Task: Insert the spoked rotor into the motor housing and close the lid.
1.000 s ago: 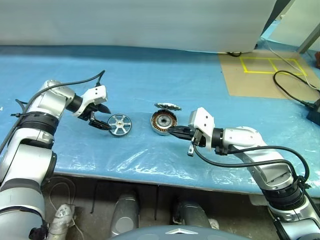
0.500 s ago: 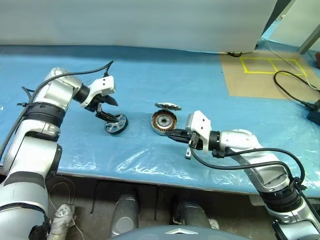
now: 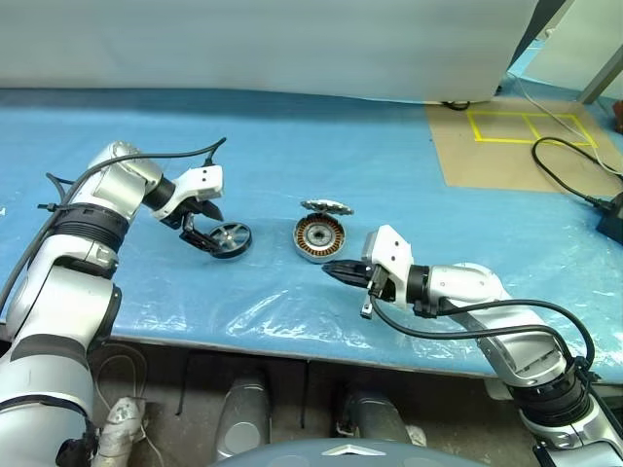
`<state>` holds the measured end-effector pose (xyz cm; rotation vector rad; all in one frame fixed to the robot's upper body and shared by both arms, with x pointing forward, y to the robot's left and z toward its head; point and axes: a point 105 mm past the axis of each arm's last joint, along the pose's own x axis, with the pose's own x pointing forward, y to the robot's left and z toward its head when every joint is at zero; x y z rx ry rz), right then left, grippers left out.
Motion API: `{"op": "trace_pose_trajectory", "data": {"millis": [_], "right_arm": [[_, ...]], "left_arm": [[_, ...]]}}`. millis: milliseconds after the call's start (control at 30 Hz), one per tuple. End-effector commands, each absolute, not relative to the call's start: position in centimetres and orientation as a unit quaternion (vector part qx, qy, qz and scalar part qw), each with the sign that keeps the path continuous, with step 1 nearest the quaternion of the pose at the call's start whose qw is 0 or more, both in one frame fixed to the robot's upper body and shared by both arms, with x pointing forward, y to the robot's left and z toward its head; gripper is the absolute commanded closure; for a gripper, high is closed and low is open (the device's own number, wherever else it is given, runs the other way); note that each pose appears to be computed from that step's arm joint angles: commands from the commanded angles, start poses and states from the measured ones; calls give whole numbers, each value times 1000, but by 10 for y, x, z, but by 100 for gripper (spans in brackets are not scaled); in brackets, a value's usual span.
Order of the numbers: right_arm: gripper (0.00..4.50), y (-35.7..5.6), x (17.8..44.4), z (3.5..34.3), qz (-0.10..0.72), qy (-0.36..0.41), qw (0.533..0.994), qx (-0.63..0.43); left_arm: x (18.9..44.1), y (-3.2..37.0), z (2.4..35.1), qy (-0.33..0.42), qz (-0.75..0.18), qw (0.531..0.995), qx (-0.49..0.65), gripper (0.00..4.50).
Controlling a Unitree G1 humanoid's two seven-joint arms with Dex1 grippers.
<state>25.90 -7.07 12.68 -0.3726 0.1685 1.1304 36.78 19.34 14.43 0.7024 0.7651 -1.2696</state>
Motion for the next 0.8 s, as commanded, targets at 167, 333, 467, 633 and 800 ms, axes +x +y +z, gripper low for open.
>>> {"op": "trace_pose_trajectory", "data": {"millis": [167, 333, 467, 633, 800], "right_arm": [[450, -66, 253, 137, 540, 56, 820, -182], [450, -65, 252, 136, 542, 57, 819, -180], [450, -65, 252, 136, 542, 57, 819, -180], [450, -66, 252, 136, 541, 59, 819, -181], [450, -67, 252, 135, 540, 61, 819, -182]], "left_arm": [[367, 193, 157, 301, -574, 688, 325, 3], [369, 191, 161, 279, -576, 698, 321, 3], [370, 192, 160, 277, -573, 701, 322, 3], [367, 192, 157, 282, -581, 692, 322, 3], [365, 192, 153, 287, -582, 687, 325, 3]]}}
